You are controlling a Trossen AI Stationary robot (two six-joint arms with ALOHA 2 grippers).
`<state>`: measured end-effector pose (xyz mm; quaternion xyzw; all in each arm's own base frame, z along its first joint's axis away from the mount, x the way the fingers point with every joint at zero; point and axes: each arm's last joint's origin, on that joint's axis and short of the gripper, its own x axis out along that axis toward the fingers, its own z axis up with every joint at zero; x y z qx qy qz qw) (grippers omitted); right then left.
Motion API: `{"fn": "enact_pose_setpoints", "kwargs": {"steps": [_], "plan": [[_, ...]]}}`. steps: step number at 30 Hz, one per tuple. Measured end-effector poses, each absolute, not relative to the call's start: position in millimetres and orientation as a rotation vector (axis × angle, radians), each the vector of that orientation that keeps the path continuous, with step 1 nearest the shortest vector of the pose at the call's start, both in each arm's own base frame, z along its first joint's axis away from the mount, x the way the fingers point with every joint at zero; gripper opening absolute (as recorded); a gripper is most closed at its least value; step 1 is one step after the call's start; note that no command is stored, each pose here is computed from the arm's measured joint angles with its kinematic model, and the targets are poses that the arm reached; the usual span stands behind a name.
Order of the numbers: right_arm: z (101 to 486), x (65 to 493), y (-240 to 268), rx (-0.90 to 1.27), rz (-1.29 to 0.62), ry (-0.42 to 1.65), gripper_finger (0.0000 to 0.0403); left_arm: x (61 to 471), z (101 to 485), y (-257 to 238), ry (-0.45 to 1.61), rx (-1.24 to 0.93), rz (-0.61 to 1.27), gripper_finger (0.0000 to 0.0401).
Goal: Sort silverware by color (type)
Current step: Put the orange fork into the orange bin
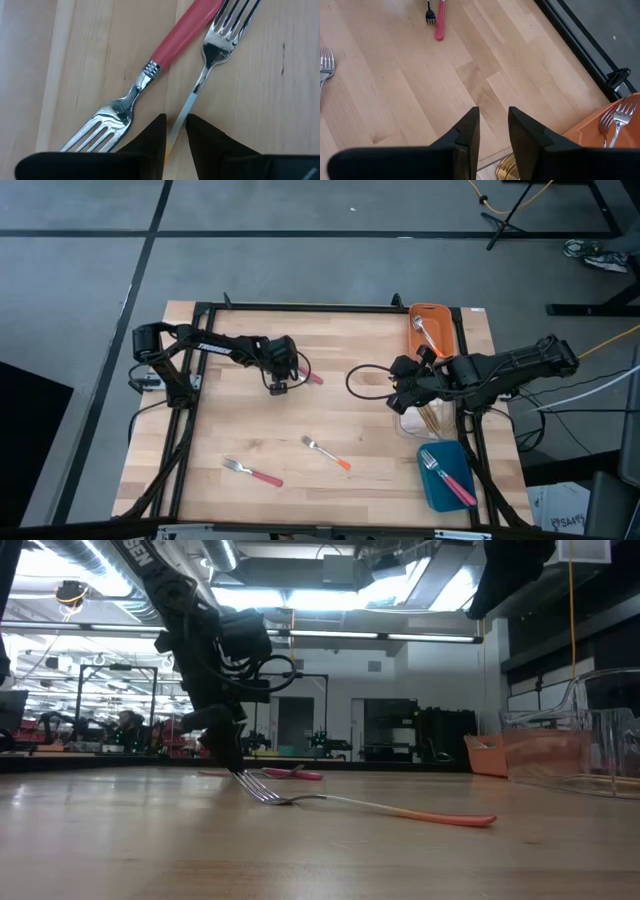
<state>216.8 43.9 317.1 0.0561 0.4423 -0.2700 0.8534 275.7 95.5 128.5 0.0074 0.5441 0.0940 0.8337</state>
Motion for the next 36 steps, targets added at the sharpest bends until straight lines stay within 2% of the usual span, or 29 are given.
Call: {"fn": "enact_pose_setpoints", "kwargs": {"steps": [10, 23, 31, 36], "plan": [[317.1, 216.8, 43.9, 0.118, -0.568, 0.931, 0.009, 272.3, 128.4, 104.9, 1.133, -0.112, 0.23, 0.0068], [317.1, 216.8, 43.9, 0.118, -0.568, 0.931, 0.009, 271.3, 128.4, 107.3, 1.134, -0.113, 0.236, 0.001], [317.1, 216.8, 43.9, 0.118, -0.568, 0.931, 0.009, 271.5, 128.3, 106.1, 1.133, -0.114, 0.22, 0.0005], [317.2, 216.8, 43.9, 0.118, -0.568, 0.93, 0.009, 273.1, 128.8, 105.1, 1.105, -0.196, 0.206, 0.0004]]}}
